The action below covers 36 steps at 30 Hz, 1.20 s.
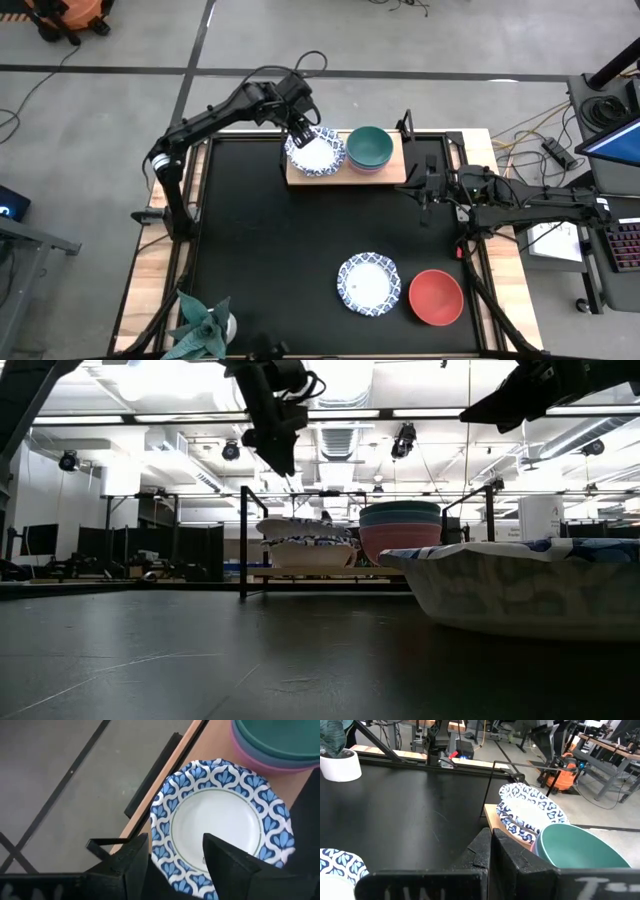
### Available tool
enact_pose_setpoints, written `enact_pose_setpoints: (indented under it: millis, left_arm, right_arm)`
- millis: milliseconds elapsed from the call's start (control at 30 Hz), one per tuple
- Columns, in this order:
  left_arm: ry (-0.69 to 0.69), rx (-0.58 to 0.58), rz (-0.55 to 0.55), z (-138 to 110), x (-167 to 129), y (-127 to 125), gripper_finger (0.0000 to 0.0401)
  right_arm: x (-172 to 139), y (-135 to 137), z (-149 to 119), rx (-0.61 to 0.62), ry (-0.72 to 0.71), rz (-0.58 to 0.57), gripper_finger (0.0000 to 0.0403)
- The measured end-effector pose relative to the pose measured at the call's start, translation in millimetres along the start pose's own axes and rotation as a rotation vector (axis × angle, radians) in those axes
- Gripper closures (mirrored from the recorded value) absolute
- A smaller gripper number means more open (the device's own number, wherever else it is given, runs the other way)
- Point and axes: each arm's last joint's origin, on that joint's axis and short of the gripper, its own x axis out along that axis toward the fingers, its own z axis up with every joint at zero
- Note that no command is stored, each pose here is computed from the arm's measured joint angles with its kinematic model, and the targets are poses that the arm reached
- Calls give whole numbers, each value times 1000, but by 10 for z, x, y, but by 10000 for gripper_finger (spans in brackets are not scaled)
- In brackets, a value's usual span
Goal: Place and stack bowls onto a shelf
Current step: Stack the white and blue bowl on top of the white and blue bowls on the shelf
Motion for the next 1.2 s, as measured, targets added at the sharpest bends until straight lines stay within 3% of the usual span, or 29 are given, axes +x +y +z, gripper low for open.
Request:
enact_pose_setpoints:
  millis: [300, 433, 667, 833, 1067, 1200]
  left_arm:
    - [-6, 33, 0, 62, -318, 71, 230]
    - [57, 60, -17, 5, -377, 13, 235]
    - [176, 164, -216, -185, -175, -505, 249]
    - [159, 293, -259, -354, 115, -983, 261]
    - [146, 339, -27, -490, 357, -1081, 280]
    - [139, 329, -2, -481, 391, -1031, 290]
  right_arm:
    - [1, 0, 0, 0, 0, 0, 394]
    - [1, 0, 0, -3, 0, 0, 394]
    - [1, 0, -1, -11, 1, 0, 394]
    - [1, 0, -1, -11, 1, 0, 394]
    - [0, 0, -1, -10, 1, 0, 394]
    - [1, 0, -1, -16, 2, 0, 394]
